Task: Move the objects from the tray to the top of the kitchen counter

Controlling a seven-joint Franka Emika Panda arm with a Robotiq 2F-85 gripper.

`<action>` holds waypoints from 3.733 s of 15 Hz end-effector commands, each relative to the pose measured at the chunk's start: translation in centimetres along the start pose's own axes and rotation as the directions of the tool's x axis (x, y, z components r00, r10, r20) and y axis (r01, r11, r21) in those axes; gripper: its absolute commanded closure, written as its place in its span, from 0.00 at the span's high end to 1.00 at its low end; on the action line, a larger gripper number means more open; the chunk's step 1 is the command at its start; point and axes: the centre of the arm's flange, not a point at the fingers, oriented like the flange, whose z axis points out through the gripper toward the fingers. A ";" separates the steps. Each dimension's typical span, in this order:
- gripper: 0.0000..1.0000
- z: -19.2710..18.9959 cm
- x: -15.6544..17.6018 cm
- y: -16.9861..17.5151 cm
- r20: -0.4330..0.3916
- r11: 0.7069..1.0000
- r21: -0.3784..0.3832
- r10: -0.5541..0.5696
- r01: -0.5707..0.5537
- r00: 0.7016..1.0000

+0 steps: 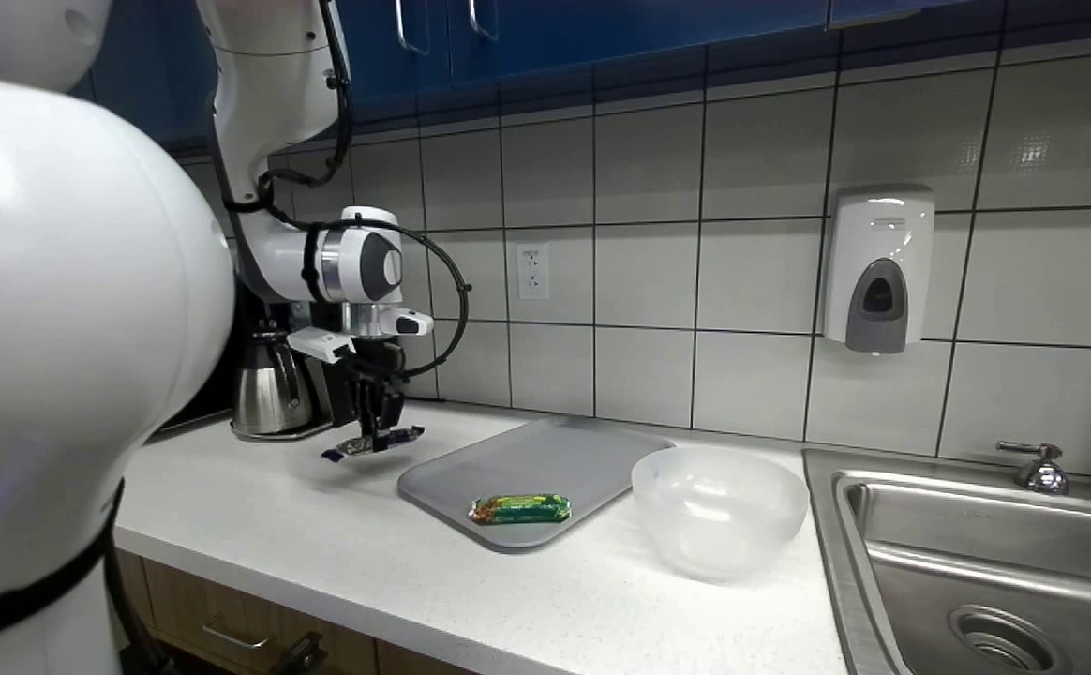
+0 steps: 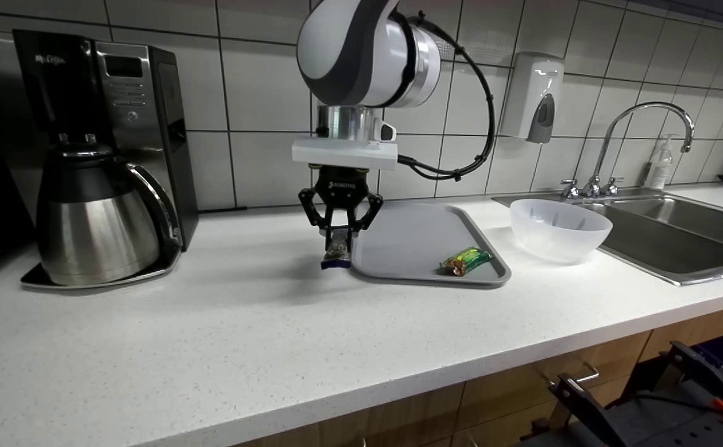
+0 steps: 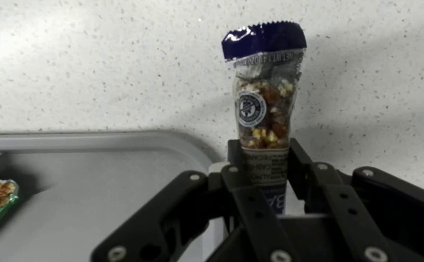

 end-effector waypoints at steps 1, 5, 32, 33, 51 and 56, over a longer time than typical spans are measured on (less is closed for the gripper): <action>0.08 -2.2 -0.9 2.4 -0.002 1.000 0.019 0.004 -0.004 1.000; 0.08 -1.9 -1.9 2.6 0.013 1.000 0.015 -0.018 0.018 1.000; 0.81 4.3 -6.5 0.3 0.133 0.987 -0.024 -0.155 0.160 0.979; 0.87 4.0 -6.5 0.5 0.131 0.987 -0.022 -0.155 0.159 0.979; 1.00 0.6 -5.4 1.3 0.086 0.991 0.011 -0.136 0.135 0.987; 1.00 0.7 -5.2 1.8 0.086 0.989 0.013 -0.146 0.146 0.986</action>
